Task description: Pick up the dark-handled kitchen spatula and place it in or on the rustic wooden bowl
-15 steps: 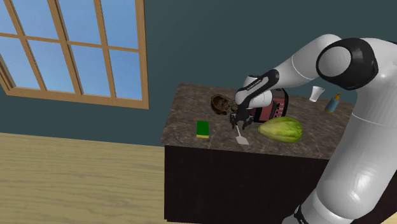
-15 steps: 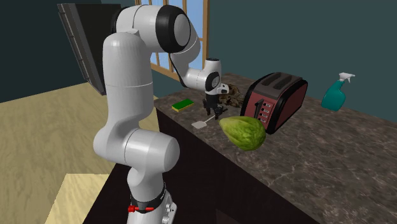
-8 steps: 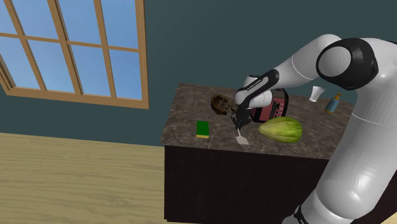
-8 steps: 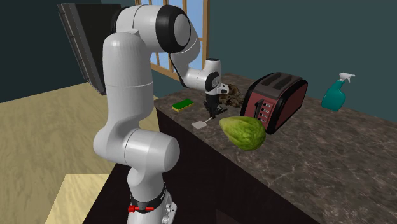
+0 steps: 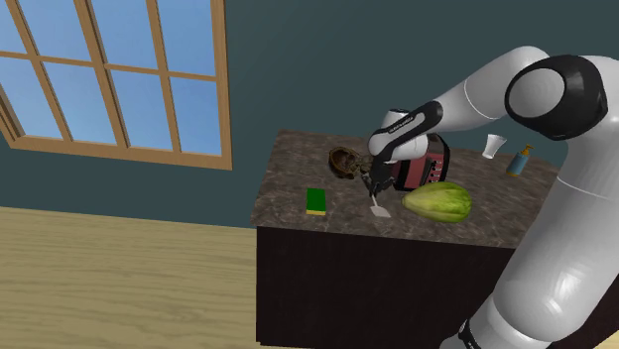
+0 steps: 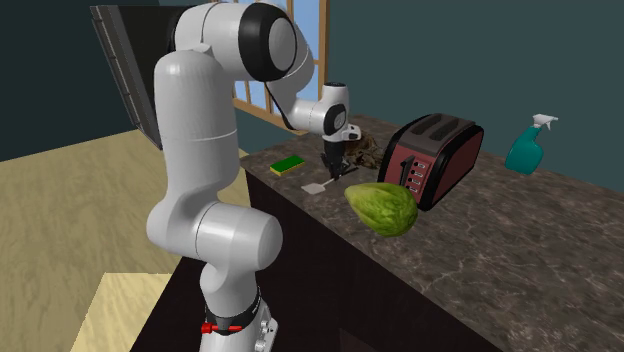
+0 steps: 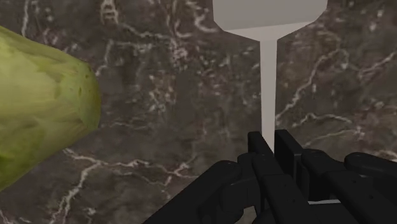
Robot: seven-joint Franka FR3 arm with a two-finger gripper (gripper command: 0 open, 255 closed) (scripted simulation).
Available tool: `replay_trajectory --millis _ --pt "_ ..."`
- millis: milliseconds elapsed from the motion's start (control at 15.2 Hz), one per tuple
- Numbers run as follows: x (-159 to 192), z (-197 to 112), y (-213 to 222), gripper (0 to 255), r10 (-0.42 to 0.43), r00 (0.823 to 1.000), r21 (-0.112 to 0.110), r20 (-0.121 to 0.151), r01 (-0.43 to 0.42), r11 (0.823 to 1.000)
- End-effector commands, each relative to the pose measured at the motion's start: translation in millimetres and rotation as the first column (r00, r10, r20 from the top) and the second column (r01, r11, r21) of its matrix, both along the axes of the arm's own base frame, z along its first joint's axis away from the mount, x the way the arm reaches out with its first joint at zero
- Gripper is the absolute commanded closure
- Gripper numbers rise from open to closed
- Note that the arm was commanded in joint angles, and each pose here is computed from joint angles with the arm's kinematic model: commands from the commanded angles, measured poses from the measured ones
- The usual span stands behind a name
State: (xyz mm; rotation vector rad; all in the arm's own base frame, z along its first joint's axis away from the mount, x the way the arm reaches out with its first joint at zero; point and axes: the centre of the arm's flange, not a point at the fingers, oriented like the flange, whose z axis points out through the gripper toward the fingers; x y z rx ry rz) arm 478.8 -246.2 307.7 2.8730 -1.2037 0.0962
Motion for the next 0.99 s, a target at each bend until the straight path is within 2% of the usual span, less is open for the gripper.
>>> replay_trajectory --millis 0,924 --pt "0.1 10.3 0.8 255 0.0 1.0 0.0 0.0 0.0 1.0" --pt "0.1 84.2 0.8 255 0.0 1.0 0.0 0.0 0.0 1.0"
